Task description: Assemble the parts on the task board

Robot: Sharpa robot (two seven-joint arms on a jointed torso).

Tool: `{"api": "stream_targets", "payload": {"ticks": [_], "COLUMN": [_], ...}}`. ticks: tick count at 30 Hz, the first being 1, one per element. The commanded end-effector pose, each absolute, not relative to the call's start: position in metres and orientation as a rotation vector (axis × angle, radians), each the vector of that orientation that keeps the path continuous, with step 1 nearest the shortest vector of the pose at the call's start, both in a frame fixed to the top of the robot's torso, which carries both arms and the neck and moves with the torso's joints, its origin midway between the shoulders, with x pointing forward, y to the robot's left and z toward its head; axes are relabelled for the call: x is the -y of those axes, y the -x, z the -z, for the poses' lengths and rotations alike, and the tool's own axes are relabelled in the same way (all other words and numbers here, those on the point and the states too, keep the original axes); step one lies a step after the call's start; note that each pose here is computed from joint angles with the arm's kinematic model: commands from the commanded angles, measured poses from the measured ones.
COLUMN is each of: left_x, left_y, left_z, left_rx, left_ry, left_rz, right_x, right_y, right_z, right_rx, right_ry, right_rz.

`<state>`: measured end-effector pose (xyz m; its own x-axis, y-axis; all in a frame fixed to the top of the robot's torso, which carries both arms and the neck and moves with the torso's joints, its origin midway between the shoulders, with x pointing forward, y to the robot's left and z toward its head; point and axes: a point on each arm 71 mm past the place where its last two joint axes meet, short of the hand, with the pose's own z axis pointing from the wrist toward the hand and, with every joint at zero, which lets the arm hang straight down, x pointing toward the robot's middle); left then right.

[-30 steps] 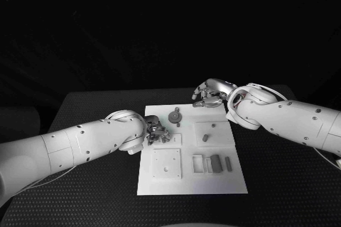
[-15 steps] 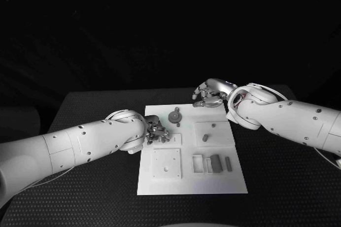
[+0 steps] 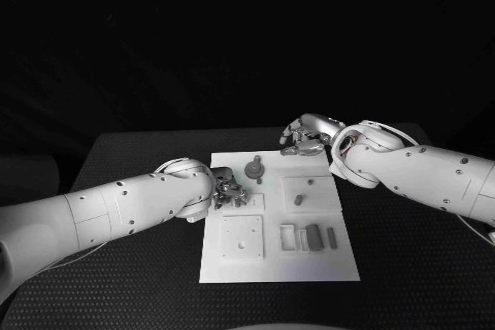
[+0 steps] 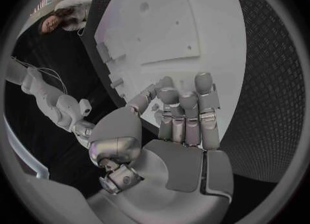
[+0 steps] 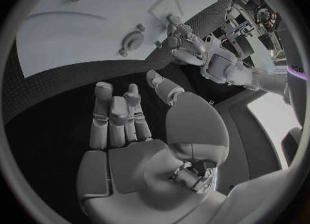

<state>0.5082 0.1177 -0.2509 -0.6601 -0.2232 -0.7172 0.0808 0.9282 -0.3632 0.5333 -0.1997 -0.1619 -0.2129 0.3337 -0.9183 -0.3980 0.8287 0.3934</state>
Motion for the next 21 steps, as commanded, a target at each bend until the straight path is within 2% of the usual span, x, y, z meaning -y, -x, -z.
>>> {"api": "stream_targets", "payload": {"ticks": [1, 21], "left_x": [-0.1171, -0.1151], "left_y": [-0.5079, -0.5069], "left_z": [0.2522, 0.2528], "left_rx": [-2.261, -2.27], "left_ry": [0.078, 0.06], "left_rz": [0.443, 0.432], "right_x": [0.198, 0.1981], "right_y": [-0.5325, -0.5323], "right_z": [0.1624, 0.1624], "right_rx": [-1.663, -1.663], "right_ry": [0.063, 0.063], "right_rz": [-0.679, -0.68]}}
